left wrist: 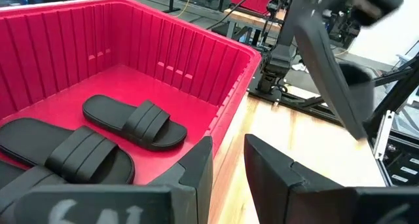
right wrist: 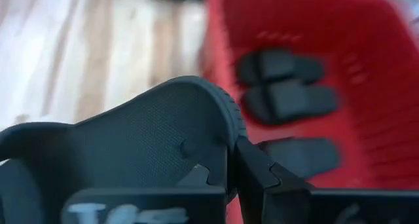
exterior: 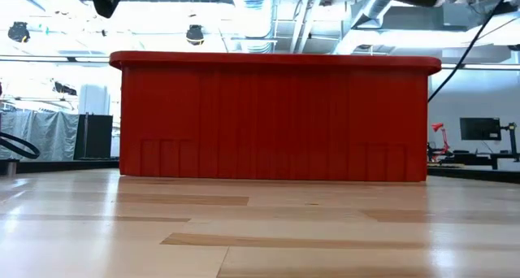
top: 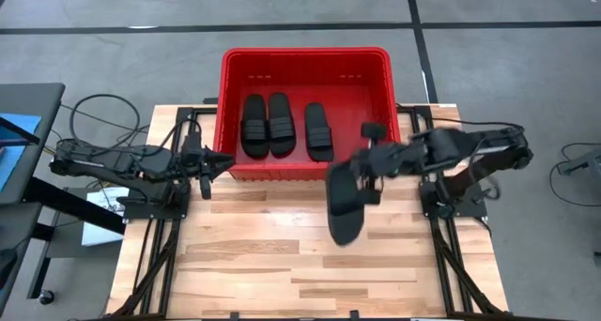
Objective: Pick and place slides into bin
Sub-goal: Put the black slide into the red bin
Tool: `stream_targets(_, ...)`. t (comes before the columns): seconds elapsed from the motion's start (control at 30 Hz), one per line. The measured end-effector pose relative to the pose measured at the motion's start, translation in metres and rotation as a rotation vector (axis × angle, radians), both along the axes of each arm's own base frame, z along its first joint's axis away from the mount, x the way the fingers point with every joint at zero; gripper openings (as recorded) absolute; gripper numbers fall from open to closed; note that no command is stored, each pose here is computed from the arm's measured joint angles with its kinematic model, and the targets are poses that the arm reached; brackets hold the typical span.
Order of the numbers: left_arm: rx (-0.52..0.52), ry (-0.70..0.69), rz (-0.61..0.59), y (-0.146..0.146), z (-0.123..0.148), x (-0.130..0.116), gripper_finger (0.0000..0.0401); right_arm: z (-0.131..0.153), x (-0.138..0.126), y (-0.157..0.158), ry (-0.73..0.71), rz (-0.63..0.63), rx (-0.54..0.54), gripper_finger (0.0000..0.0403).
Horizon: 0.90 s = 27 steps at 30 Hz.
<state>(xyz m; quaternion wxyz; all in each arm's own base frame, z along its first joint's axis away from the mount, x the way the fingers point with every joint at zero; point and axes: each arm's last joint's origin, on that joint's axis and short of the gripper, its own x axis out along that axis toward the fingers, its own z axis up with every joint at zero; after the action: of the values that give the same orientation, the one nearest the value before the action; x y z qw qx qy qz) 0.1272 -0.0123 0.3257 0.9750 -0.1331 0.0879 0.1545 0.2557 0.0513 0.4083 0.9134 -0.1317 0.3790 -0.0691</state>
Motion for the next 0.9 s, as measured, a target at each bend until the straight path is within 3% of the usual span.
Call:
stream_targets(0.27,0.008,0.035,0.001,-0.002,-0.004,0.008,0.0077,0.056,-0.013,-0.047,-0.110,-0.085,-0.157,0.0000)
stream_targets(0.5,0.002,0.048,0.003,-0.002,-0.006,0.011,0.0077,0.085,-0.033,-0.106,-0.139,-0.270,-0.264,0.0000)
stream_targets(0.7,0.007,0.045,0.001,-0.002,-0.005,0.011,0.0077,0.087,-0.047,-0.158,-0.128,-0.377,-0.257,0.0000)
stream_targets(0.9,0.121,0.080,-0.028,-0.002,-0.005,0.011,0.0077,0.068,-0.045,-0.215,-0.051,-0.394,-0.211,0.0000)
